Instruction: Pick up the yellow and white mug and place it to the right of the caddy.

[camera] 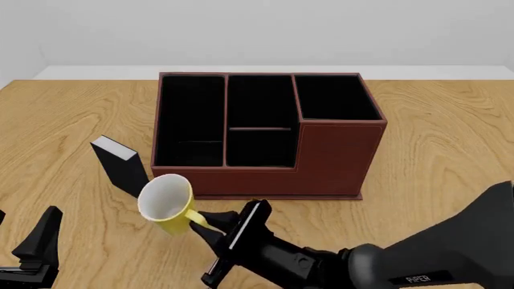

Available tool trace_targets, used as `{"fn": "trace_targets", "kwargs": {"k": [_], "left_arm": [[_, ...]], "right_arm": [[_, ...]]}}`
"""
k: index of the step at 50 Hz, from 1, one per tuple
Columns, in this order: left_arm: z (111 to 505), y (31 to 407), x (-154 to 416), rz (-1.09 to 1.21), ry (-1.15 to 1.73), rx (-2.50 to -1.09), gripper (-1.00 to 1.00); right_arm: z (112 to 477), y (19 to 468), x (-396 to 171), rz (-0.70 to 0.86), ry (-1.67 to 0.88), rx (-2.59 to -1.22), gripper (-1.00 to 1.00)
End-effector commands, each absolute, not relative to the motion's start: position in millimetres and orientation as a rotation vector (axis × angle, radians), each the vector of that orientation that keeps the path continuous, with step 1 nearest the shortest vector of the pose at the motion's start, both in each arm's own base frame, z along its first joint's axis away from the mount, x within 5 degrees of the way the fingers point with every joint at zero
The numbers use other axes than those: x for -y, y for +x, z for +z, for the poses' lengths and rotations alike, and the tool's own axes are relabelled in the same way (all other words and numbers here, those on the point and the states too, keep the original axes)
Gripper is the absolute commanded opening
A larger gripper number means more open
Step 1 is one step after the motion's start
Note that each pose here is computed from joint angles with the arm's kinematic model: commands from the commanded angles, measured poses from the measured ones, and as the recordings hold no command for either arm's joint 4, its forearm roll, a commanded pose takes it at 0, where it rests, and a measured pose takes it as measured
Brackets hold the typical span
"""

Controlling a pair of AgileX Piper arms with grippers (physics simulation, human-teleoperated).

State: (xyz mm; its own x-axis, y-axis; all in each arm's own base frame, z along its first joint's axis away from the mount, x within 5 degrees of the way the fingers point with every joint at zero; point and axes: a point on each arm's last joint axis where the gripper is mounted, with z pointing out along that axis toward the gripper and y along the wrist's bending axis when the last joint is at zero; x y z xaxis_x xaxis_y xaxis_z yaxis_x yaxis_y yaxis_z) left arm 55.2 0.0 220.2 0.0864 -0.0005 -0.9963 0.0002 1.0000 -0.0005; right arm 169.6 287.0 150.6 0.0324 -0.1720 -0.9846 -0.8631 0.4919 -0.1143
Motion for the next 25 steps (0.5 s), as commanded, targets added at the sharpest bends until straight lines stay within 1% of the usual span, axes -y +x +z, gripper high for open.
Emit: {"fn": "trace_targets", "kwargs": {"k": [1,19,25], "left_arm": [[220,55,0,0.0,0.0,-1.484,1.0],[220,55,0,0.0,0.0,-1.484,1.0],[220,55,0,0.0,0.0,-1.484,1.0]], "right_arm": [[176,162,-272,0.691,-0.927,-1.428,-1.0],[221,149,-241,0.693,-0.879,-1.363,-1.0],[229,147,-234,0.684,-0.874,-1.357,-1.0]]}}
